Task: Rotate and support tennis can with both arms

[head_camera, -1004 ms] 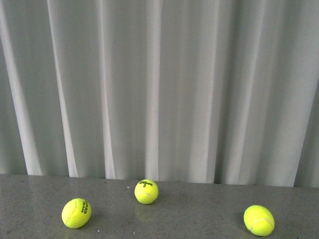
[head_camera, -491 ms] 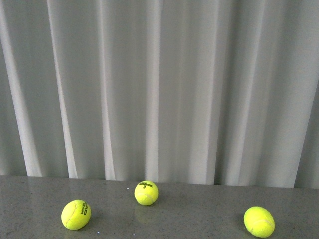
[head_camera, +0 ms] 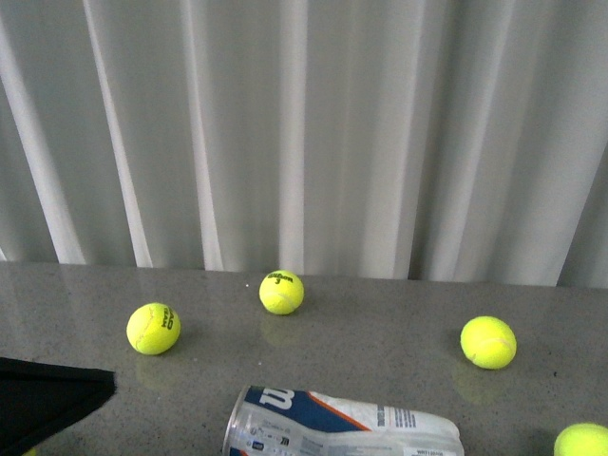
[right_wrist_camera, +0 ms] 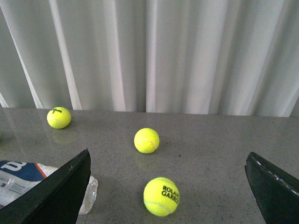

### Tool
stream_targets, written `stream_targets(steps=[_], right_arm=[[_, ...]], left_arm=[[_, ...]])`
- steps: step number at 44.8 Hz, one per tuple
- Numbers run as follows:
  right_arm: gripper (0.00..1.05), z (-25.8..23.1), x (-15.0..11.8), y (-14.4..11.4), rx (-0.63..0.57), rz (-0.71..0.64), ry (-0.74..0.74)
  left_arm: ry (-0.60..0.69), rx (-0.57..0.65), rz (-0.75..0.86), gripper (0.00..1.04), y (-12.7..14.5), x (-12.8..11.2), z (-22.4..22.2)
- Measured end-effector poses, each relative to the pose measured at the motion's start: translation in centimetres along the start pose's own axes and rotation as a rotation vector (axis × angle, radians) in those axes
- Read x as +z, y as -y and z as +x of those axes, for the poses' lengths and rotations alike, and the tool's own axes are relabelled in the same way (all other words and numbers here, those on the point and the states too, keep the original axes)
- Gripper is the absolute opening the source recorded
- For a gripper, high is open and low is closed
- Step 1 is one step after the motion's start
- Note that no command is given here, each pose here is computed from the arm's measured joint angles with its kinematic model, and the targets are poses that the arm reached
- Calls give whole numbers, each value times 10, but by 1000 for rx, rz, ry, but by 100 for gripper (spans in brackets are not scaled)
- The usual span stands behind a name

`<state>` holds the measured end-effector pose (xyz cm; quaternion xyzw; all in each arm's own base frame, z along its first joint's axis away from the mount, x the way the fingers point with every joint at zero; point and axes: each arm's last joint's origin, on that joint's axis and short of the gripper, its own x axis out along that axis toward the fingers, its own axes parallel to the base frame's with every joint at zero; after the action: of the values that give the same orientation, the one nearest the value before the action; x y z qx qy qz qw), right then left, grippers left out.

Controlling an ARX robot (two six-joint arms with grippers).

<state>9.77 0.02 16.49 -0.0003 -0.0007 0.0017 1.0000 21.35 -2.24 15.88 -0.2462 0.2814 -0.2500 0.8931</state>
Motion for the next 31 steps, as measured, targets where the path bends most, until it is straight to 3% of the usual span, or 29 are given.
stream_targets(steps=[17, 31], right_arm=[[98, 0, 0, 0, 0, 0, 0], [98, 0, 0, 0, 0, 0, 0]], left_arm=[[-190, -24, -16, 98, -35, -2, 96], [-247, -35, 27, 98, -52, 2, 146]])
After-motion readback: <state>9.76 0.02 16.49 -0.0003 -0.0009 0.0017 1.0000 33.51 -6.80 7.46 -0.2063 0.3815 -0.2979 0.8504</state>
